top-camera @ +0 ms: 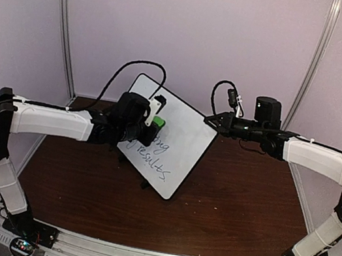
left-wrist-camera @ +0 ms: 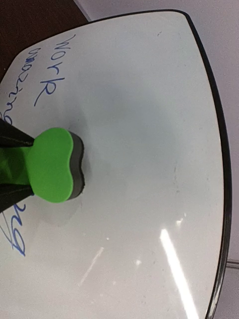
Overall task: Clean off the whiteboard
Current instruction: Erase the center of the whiteboard.
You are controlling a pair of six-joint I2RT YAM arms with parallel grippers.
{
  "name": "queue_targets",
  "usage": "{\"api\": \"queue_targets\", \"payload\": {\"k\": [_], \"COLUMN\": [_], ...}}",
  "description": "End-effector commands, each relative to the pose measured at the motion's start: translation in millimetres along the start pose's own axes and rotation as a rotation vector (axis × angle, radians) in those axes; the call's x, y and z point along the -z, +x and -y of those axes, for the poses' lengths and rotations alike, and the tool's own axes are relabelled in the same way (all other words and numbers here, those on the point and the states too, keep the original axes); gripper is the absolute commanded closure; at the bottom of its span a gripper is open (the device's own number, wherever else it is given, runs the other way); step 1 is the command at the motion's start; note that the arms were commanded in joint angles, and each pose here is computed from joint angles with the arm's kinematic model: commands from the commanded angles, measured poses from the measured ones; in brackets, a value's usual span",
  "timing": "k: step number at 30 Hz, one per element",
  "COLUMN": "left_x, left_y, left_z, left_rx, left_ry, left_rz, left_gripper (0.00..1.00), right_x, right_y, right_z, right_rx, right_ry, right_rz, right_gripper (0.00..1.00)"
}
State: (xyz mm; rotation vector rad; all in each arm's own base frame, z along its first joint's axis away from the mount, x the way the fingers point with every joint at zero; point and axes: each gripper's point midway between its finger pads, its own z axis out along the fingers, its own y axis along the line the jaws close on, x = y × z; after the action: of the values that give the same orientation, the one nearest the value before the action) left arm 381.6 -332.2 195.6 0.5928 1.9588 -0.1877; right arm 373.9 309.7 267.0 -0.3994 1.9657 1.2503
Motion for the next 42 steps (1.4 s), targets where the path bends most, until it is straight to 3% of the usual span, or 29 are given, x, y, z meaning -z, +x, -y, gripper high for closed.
{"api": "queue_targets", "payload": {"k": [1, 7, 13, 30, 42], "left_x": [13, 25, 15, 21, 25], "left_y": [-28, -34, -28, 38, 62], "left_z": [65, 129, 151, 153, 141], "left_rx": [-0.079, -0.160, -0.193, -0.219, -0.237], "left_ry": [0.182, 0.312, 0.330, 0.261, 0.215], "left_rz": [0.096, 0.094, 0.018, -0.240, -0.280], "left_gripper": [0.84, 0.83, 0.83, 0.84, 0.84], "right_x": [2, 1, 0, 0, 2], "right_y": [9, 10, 9, 6, 4], "right_z": [-27, -25, -25, -26, -29], "right_rx": [0.051, 0.048, 0.047, 0.055, 0.062], "right_ry": [-0.090, -0.084, -0.084, -0.081, -0.080], "right_rz": [-0.038, -0.040, -0.041, -0.041, -0.040], "right_gripper": [1.00, 1.00, 1.00, 1.00, 1.00]}}
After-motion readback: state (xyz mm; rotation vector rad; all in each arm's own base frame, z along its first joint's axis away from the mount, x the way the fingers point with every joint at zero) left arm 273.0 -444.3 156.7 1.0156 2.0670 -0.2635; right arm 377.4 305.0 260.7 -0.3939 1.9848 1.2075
